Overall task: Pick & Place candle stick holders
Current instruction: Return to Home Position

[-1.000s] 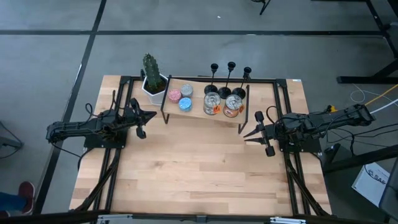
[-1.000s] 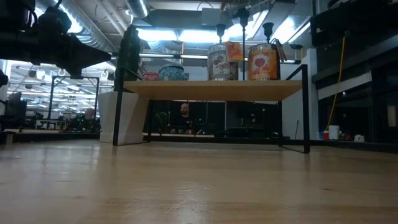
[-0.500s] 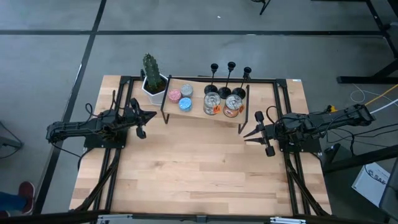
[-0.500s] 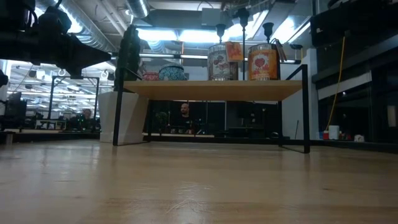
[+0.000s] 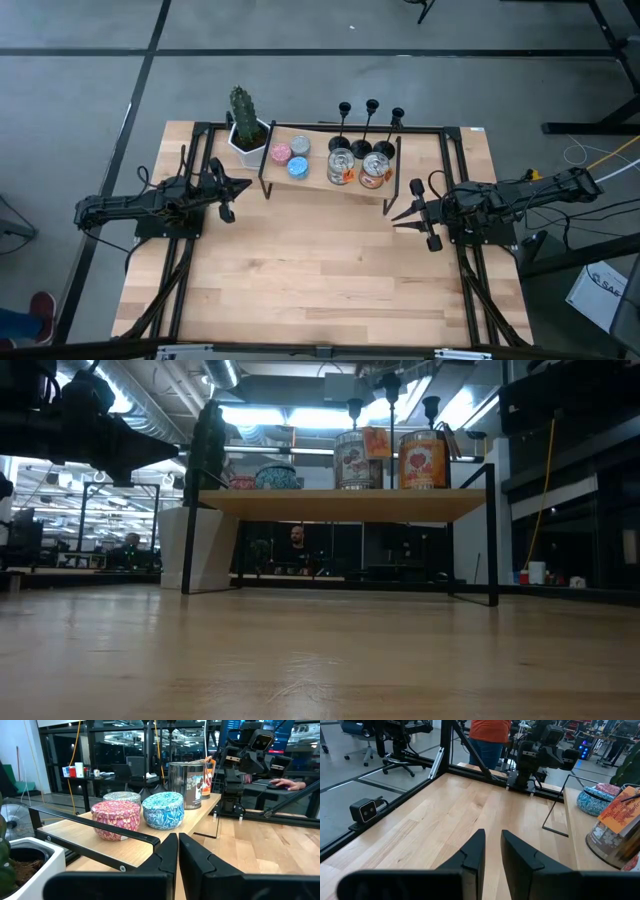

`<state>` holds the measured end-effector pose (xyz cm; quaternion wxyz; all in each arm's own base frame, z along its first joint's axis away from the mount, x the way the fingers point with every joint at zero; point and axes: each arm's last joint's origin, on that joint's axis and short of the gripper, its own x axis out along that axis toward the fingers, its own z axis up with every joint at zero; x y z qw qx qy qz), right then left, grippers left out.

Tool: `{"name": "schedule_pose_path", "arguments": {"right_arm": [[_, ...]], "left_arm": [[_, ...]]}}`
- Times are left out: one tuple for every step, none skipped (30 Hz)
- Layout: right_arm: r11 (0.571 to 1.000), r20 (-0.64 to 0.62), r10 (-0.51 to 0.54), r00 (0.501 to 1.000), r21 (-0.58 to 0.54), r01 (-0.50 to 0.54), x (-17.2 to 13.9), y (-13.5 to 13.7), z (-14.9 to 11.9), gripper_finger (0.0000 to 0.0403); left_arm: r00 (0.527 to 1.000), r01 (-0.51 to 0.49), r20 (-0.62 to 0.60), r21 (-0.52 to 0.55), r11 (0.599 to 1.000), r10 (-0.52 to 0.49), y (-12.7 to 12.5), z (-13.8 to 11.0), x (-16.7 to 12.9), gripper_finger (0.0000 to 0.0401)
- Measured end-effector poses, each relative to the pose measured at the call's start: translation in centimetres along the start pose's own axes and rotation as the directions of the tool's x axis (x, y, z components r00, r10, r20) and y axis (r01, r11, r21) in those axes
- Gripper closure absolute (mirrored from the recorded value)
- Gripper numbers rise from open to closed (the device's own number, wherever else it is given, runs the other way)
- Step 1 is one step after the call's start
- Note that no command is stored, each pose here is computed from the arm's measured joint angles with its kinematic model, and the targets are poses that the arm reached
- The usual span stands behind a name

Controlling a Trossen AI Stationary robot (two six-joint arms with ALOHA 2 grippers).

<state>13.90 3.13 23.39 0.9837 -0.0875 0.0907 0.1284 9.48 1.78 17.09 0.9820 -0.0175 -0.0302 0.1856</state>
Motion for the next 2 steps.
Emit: {"name": "schedule_pose_path", "arguments": {"right_arm": [[1.000, 0.000, 0.000, 1.000, 0.000, 0.000, 0.00, 0.00, 0.00, 0.0338], [1.000, 0.000, 0.000, 1.000, 0.000, 0.000, 0.00, 0.00, 0.00, 0.0338]], "left_arm": [[1.000, 0.000, 0.000, 0.000, 1.000, 0.000, 0.00, 0.00, 0.00, 0.0394], [1.000, 0.000, 0.000, 0.000, 1.000, 0.000, 0.00, 0.00, 0.00, 0.0394]]}}
